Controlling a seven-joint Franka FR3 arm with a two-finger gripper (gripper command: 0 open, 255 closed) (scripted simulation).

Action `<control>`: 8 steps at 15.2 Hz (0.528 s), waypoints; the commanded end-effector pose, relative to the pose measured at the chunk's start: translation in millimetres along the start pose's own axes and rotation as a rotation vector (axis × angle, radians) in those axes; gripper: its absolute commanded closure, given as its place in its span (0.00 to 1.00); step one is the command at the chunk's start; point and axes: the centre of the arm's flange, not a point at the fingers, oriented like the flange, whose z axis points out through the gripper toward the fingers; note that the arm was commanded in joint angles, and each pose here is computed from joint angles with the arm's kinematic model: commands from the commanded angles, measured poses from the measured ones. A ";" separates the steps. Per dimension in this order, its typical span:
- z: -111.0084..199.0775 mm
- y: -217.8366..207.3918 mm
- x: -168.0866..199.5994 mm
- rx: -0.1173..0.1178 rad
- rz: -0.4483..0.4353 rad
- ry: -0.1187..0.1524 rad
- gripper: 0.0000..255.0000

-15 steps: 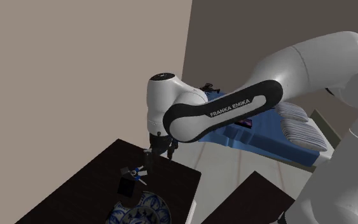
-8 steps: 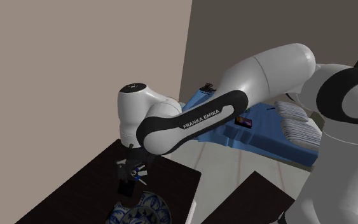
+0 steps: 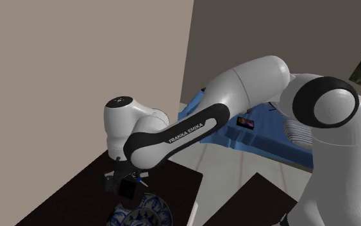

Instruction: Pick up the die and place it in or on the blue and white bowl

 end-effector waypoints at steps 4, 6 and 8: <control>18.8 0.2 0.2 0.000 0.000 0.000 0.00; 18.8 0.2 0.3 0.000 0.000 0.000 0.00; 18.8 0.2 0.3 0.000 0.000 0.000 0.00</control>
